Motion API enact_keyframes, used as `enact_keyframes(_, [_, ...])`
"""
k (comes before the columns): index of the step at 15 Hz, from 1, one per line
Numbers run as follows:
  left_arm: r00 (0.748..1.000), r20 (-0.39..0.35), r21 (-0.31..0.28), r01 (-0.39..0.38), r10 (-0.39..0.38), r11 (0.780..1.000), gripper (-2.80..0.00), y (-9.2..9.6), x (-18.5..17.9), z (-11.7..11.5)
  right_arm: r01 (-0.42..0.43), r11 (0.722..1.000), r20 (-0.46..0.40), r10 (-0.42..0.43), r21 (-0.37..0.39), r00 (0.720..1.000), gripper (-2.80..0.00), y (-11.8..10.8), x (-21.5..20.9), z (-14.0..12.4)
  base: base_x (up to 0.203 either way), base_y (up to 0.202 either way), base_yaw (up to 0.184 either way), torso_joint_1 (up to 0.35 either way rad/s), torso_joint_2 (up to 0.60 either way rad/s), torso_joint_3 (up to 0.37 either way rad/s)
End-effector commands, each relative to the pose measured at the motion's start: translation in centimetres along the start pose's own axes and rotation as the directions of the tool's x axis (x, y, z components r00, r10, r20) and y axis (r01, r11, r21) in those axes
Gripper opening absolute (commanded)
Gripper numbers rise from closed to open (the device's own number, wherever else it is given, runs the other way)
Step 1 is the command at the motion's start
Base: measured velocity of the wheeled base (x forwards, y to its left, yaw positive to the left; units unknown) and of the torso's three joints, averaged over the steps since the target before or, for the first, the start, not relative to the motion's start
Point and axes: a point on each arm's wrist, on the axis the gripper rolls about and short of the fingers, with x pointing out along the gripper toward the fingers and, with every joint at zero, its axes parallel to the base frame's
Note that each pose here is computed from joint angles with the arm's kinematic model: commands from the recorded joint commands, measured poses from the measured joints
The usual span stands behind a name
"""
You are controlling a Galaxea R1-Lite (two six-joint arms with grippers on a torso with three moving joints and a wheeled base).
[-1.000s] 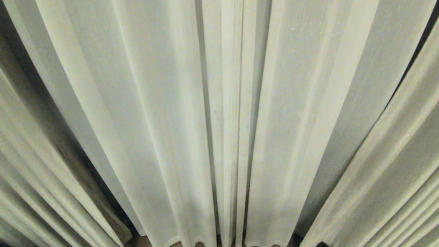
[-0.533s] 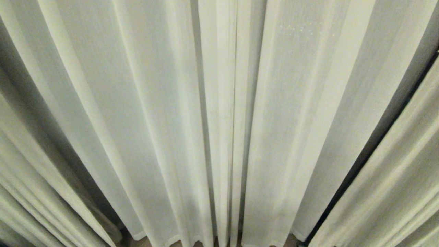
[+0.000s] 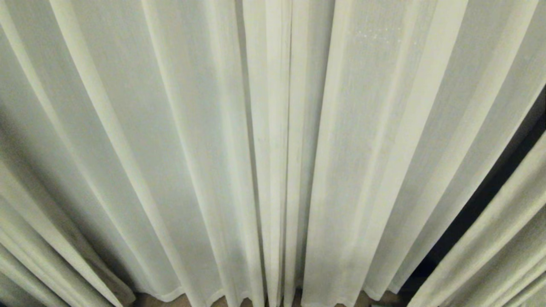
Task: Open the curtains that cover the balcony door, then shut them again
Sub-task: Pull the outer curtains open on both sides
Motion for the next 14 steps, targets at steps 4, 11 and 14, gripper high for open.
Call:
enact_keyframes(4, [1.0, 0.001, 0.0, 0.001, -0.001, 1.0, -2.8, 0.0, 0.0, 0.0, 0.017, 1.0, 0.115, -0.018, 0.013, 0.993, -2.8, 0.02, -1.01, -0.35, 0.0, 0.0, 0.0, 0.0, 0.0, 0.0])
enact_keyframes(11, [1.0, 0.002, 0.001, 0.0, 0.0, 1.0, -2.8, 0.0, -0.01, 0.03, 0.011, 0.993, 0.117, -0.024, 0.115, 0.993, -2.8, 0.01, -1.01, -0.32, 0.0, 0.0, 0.0, 0.0, 0.0, 0.0])
enact_keyframes(14, [1.0, 0.001, 0.0, -0.001, 0.001, 1.0, -2.8, 0.0, 0.0, 0.0, 0.013, 0.99, 0.119, -0.03, 0.144, 0.992, -2.8, 0.0, -1.01, -0.3, 0.0, 0.0, 0.0, 0.0, 0.0, 0.0])
